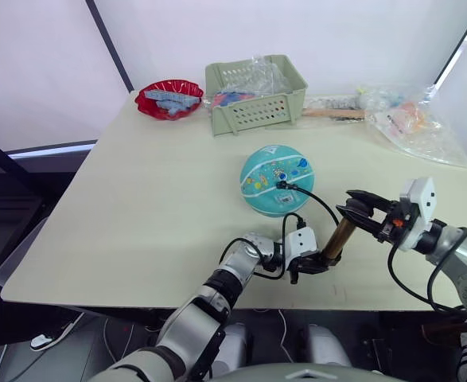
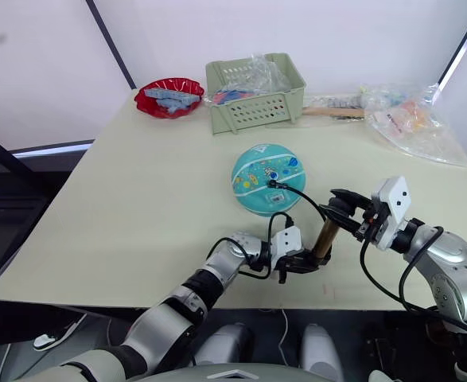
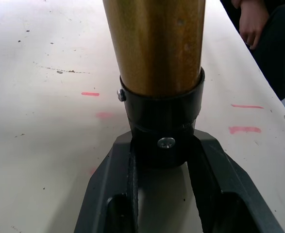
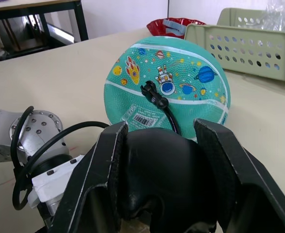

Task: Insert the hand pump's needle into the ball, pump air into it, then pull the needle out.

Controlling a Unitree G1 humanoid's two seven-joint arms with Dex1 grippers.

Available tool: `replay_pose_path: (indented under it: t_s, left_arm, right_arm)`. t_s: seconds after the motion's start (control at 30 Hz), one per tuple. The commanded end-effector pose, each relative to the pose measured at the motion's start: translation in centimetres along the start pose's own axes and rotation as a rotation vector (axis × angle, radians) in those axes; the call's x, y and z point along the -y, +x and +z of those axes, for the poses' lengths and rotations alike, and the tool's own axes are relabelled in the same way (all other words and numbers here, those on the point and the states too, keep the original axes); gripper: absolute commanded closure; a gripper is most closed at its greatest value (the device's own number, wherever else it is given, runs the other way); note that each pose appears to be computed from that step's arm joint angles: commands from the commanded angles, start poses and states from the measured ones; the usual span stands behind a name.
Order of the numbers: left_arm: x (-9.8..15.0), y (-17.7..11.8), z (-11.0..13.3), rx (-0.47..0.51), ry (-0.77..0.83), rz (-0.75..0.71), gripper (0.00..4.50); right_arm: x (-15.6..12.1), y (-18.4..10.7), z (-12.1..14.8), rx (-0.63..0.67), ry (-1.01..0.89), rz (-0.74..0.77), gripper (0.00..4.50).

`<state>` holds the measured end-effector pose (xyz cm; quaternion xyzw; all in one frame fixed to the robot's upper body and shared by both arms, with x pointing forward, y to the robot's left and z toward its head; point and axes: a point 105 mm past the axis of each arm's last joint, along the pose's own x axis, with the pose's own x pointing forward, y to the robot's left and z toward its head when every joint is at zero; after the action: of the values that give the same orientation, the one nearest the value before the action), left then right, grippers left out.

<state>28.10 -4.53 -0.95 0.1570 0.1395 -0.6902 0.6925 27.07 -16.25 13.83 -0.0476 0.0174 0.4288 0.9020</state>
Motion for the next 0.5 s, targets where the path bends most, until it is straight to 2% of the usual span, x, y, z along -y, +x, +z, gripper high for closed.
replay_pose_path:
  t_s: [0.03, 0.5]
  left_arm:
    - [1.2, 0.2, -2.3, -0.077, -0.049, -0.052, 3.55]
    - [1.7, 0.3, -2.6, -0.075, -0.043, -0.059, 3.55]
  right_arm:
    - [-0.3, 0.0, -1.5, -0.075, 0.046, 0.034, 2.84]
    - [3.0, -4.4, 9.5, 0.075, -0.090, -0.031, 2.84]
